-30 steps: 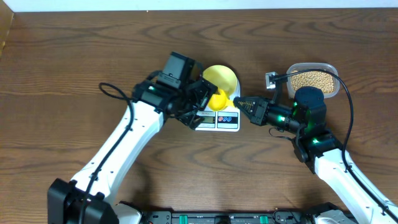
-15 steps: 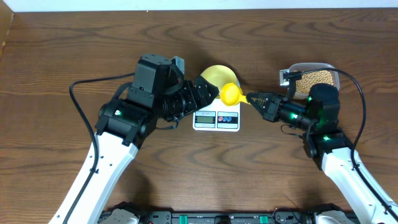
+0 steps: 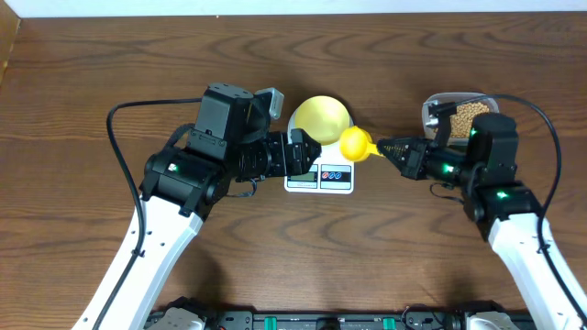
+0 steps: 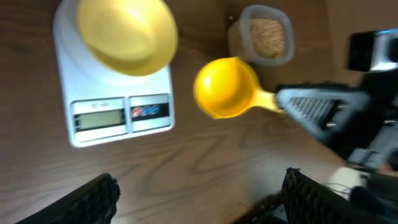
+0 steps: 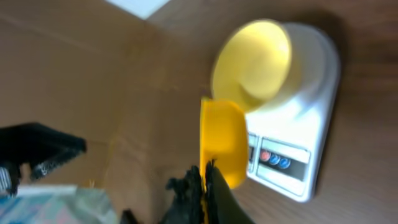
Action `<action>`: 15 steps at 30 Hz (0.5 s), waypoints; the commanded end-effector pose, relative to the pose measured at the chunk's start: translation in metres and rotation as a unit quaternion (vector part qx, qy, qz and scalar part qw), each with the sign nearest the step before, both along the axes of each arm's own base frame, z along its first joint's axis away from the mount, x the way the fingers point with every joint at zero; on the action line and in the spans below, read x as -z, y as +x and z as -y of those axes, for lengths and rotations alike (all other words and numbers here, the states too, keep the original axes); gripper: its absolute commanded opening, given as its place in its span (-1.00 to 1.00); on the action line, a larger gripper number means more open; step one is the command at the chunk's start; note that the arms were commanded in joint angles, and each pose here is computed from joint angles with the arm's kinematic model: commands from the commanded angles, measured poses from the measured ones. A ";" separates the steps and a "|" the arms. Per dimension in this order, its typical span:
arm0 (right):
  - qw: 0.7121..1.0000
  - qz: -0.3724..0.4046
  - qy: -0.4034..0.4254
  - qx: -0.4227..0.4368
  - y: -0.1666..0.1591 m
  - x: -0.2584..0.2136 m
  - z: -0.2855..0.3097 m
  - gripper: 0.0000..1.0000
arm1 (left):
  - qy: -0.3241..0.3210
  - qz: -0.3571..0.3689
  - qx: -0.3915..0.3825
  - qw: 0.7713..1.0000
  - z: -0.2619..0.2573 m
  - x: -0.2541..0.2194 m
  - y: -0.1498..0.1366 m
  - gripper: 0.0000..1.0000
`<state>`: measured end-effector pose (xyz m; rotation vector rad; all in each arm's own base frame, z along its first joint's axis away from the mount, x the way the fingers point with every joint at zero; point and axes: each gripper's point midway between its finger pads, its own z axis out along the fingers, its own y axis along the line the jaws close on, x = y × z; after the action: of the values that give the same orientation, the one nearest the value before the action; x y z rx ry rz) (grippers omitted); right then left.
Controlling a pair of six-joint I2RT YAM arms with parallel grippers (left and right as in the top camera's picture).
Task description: Scoop item into bowl and weigh 50g on scale
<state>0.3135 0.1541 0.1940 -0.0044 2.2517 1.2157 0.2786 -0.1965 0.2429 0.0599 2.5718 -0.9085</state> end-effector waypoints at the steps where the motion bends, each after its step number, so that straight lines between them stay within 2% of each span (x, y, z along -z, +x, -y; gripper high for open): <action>1: 0.995 0.075 -0.070 0.007 0.014 -0.027 0.013 -0.98 | 0.053 0.016 -0.030 0.998 -0.019 0.007 0.008 0.72; 8: 0.981 0.082 -0.166 0.057 0.026 -0.050 0.040 -0.98 | 0.146 0.008 -0.087 0.985 -0.055 0.025 0.011 0.72; 15: 0.972 0.078 -0.201 0.093 0.030 -0.058 0.056 -0.98 | 0.151 0.008 -0.093 0.984 -0.057 0.026 0.012 0.72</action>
<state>0.3387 0.1101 0.2413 -0.0420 2.2928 0.7253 0.2869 -0.1449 0.2158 -0.0871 2.6353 -0.4894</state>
